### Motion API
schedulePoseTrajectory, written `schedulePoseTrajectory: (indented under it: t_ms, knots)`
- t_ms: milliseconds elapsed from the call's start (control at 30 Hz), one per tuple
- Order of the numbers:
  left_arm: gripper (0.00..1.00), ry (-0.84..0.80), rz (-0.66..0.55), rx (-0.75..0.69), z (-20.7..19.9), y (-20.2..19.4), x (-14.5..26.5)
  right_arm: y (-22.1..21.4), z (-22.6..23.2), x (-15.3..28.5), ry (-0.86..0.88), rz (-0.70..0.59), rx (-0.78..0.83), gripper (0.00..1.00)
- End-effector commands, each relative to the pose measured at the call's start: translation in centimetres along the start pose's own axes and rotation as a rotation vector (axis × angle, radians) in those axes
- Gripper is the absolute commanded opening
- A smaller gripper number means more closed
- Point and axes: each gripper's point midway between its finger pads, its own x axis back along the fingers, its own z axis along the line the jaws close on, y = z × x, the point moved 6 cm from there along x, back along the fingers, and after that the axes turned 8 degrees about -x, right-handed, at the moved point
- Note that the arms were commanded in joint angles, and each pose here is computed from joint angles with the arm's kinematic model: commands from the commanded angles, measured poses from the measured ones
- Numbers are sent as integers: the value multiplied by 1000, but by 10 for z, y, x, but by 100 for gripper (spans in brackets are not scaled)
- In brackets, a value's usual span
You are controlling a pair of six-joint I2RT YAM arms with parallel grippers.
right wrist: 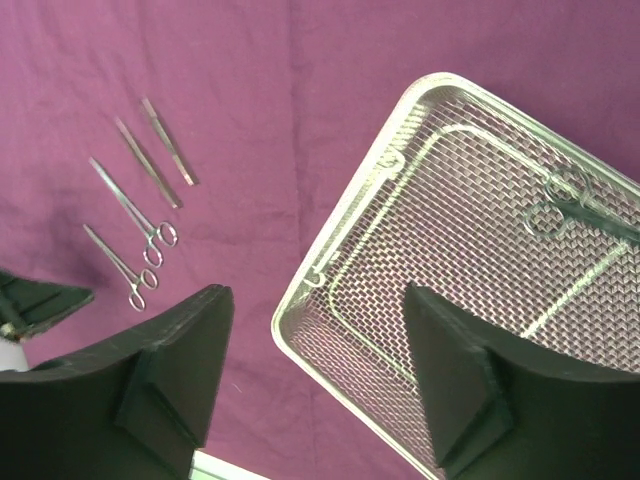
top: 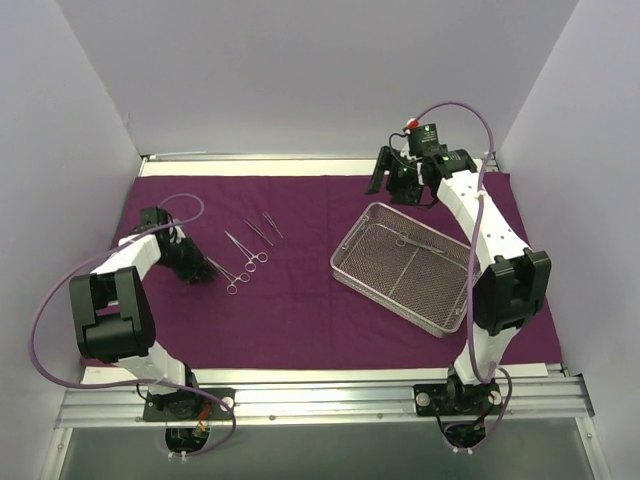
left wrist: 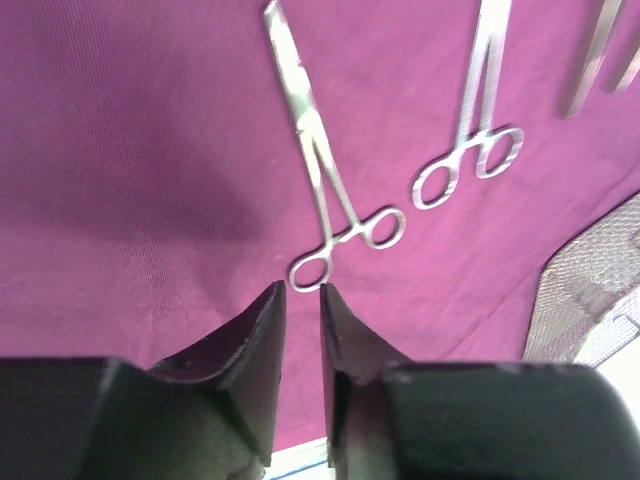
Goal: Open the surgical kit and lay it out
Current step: Place the medical item in the surgical kit.
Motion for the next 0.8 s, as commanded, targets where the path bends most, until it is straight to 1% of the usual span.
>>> schedulePoseTrajectory:
  t_ms: [0, 67, 133, 167, 233, 300, 333, 367, 400, 433, 500, 567, 667, 700, 733, 767]
  knots:
    - [27, 3, -112, -91, -14, 23, 31, -2, -32, -1, -99, 22, -153, 63]
    - [27, -10, -150, -131, -22, 33, 43, -3, -56, 0, -180, 10, -238, 61]
    - [31, -15, -172, -172, -27, 39, 50, -3, -75, 2, -275, -27, -342, 61]
    - [35, -18, -183, -190, -30, 43, 54, -8, -86, 0, -321, -24, -385, 61]
    - [36, -24, -205, -235, -37, 52, 61, -7, -106, 0, -425, -68, -498, 59]
    - [36, -25, -207, -258, -43, 58, 65, -15, -122, -6, -502, -85, -554, 57]
    - [36, -25, -212, -267, -45, 59, 66, -15, -129, -9, -548, -121, -602, 52]
    - [36, -30, -217, -273, -46, 60, 66, -17, -133, -13, -563, -131, -620, 48]
    - [36, -35, -221, -284, -50, 59, 66, -20, -135, -18, -576, -142, -635, 36]
    - [36, -39, -225, -291, -52, 58, 66, -21, -138, -26, -588, -148, -651, 31]
    - [36, -47, -220, -309, -57, 56, 64, -18, -138, -36, -601, -162, -637, 26]
    - [36, -50, -207, -315, -57, 53, 61, -24, -136, -54, -624, -120, -605, 25]
    - [36, -53, -189, -310, -54, 52, 56, -27, -126, -71, -641, -112, -541, 22]
    - [36, -59, -187, -312, -55, 53, 56, -25, -123, -75, -628, -127, -534, 6]
    - [36, -62, -185, -311, -56, 54, 56, -29, -121, -81, -623, -120, -524, 0]
    - [36, -65, -178, -309, -56, 55, 54, -28, -120, -84, -612, -123, -522, 0]
